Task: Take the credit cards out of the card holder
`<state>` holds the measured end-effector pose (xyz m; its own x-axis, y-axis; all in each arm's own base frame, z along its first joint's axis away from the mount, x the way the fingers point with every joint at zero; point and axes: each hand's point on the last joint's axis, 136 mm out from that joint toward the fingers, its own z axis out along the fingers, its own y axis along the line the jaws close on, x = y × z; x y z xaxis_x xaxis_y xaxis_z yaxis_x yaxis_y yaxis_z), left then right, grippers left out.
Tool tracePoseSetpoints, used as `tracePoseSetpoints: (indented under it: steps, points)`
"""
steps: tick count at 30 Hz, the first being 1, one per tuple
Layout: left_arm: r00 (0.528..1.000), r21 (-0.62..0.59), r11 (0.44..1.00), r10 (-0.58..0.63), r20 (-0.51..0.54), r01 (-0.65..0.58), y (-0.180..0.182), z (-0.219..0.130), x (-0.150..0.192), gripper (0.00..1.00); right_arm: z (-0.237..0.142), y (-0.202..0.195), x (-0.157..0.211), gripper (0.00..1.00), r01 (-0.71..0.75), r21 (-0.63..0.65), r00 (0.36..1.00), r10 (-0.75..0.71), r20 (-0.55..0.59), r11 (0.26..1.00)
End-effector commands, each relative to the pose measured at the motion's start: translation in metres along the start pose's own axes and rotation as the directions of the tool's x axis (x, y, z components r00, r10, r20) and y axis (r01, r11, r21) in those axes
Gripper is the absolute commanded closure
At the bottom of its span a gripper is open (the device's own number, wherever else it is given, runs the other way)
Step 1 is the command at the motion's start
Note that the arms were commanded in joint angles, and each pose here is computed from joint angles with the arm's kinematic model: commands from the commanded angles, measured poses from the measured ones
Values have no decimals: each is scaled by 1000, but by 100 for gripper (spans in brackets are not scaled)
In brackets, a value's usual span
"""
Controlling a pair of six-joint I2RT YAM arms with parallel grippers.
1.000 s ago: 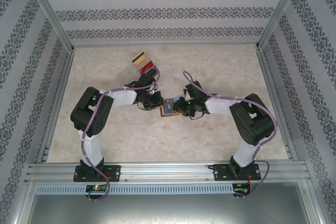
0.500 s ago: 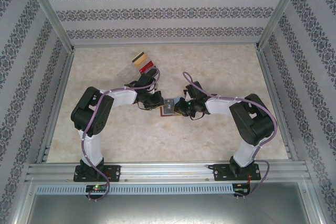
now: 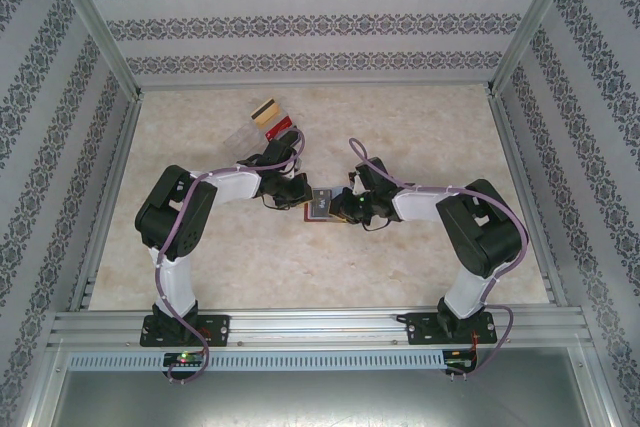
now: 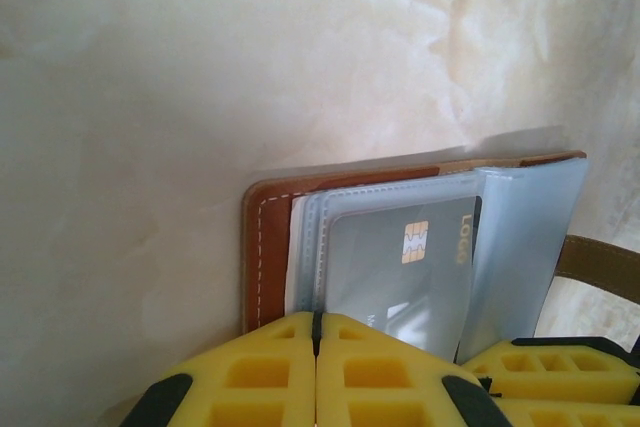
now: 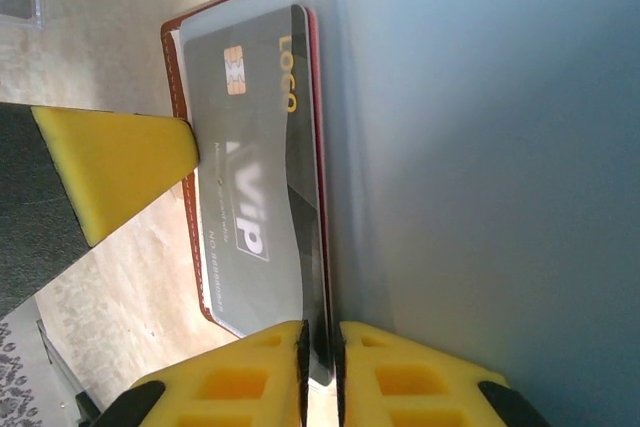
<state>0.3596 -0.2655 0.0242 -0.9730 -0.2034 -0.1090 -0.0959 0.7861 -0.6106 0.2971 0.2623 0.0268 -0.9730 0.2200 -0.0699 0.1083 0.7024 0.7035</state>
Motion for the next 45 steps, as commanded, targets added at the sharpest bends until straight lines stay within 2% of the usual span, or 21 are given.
tracePoseSetpoints:
  steps: [1,14,23,30,36,45]
  points:
    - [992,-182,981,-79,-98,60,56,20,36,93,-7,17,-5,83,23,-66,999,-21,36,998]
    - [993,-191,980,-83,-89,65,59,20,33,93,-11,15,-5,79,-6,-96,999,11,50,995]
    - [992,-198,978,-87,-90,68,61,20,33,93,-5,-9,-2,74,-52,6,998,52,48,999]
    - [992,-197,978,-88,-92,69,61,20,33,93,0,-8,-1,72,-47,3,998,47,28,999]
    - [991,-195,978,-89,-96,69,61,21,34,93,0,3,-4,80,-28,-59,999,30,33,998]
    - [991,-194,978,-91,-99,71,61,23,35,93,-8,12,-9,84,-7,-100,998,13,61,995]
